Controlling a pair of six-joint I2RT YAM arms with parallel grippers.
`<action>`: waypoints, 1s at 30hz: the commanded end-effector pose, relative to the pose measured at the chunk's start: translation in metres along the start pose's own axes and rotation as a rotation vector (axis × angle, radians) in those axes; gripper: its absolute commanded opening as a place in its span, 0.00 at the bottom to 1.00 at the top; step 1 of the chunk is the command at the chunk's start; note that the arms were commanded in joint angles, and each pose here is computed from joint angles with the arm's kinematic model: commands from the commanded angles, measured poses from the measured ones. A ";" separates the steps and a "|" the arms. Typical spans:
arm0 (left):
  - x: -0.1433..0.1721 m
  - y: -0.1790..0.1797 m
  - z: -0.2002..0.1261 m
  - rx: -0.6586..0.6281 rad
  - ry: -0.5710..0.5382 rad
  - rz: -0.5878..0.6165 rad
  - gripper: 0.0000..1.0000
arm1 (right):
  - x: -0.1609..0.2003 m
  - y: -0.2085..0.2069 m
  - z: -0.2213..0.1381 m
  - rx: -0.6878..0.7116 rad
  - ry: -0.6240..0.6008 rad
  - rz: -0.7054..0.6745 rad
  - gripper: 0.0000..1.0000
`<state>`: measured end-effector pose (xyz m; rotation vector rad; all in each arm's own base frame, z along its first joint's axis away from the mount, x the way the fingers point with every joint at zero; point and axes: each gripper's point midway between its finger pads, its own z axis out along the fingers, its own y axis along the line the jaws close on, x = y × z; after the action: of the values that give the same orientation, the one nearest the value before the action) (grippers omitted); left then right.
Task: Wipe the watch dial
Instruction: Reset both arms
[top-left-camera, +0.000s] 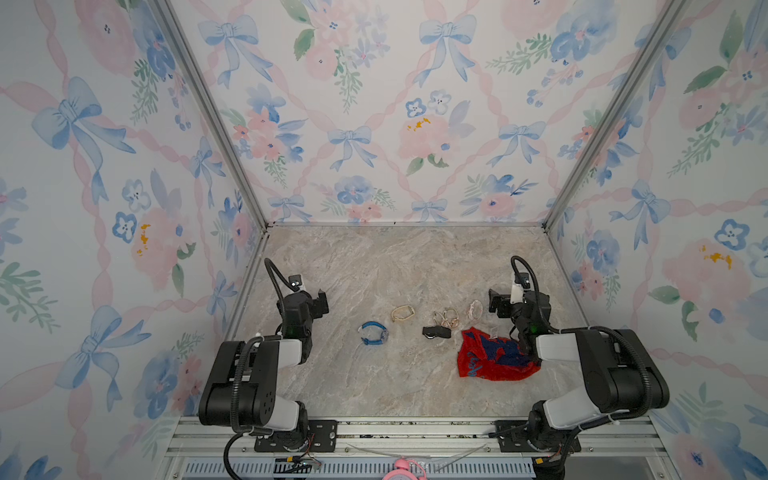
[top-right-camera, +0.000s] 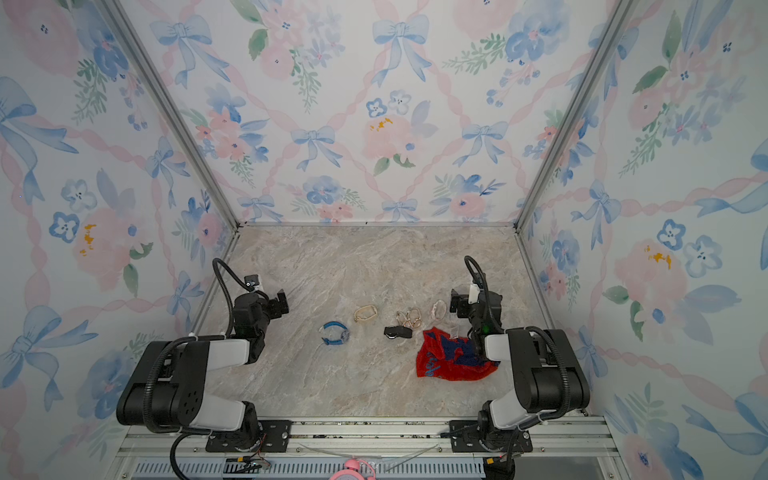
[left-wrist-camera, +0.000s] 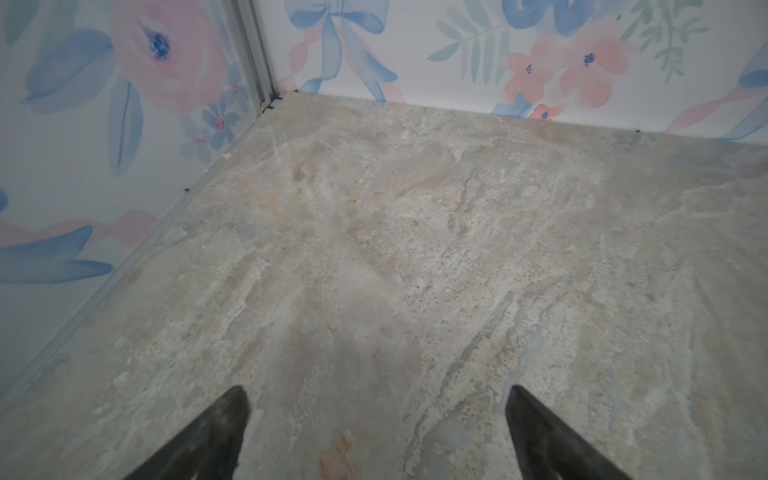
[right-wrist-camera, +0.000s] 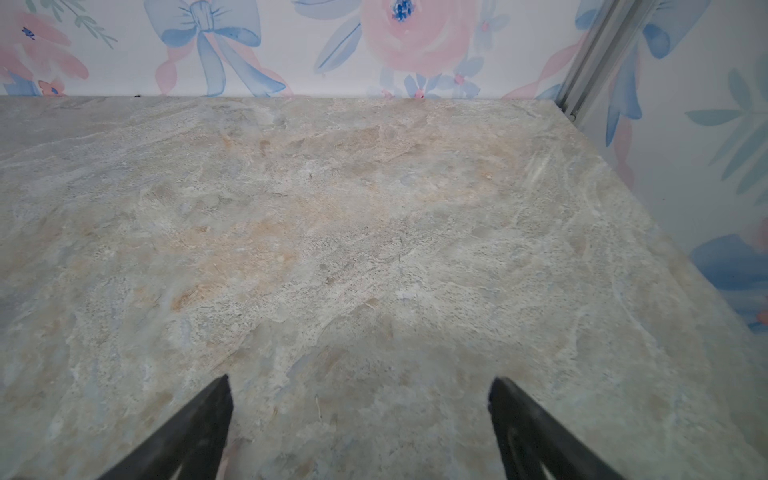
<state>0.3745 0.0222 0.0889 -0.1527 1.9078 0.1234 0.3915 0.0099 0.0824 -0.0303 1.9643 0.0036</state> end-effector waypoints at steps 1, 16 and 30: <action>-0.021 -0.013 -0.014 0.045 -0.197 0.072 0.98 | -0.014 0.001 0.001 -0.001 -0.045 -0.013 0.96; -0.015 -0.014 -0.005 0.048 -0.122 0.072 0.98 | -0.015 -0.002 0.002 -0.011 -0.042 0.013 0.96; -0.015 -0.014 -0.003 0.057 -0.117 0.066 0.98 | -0.014 -0.002 0.003 -0.010 -0.039 0.013 0.96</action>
<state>0.3735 0.0107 0.0900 -0.0574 1.8463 0.1308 0.3916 0.0086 0.0824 -0.0310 1.9643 0.0147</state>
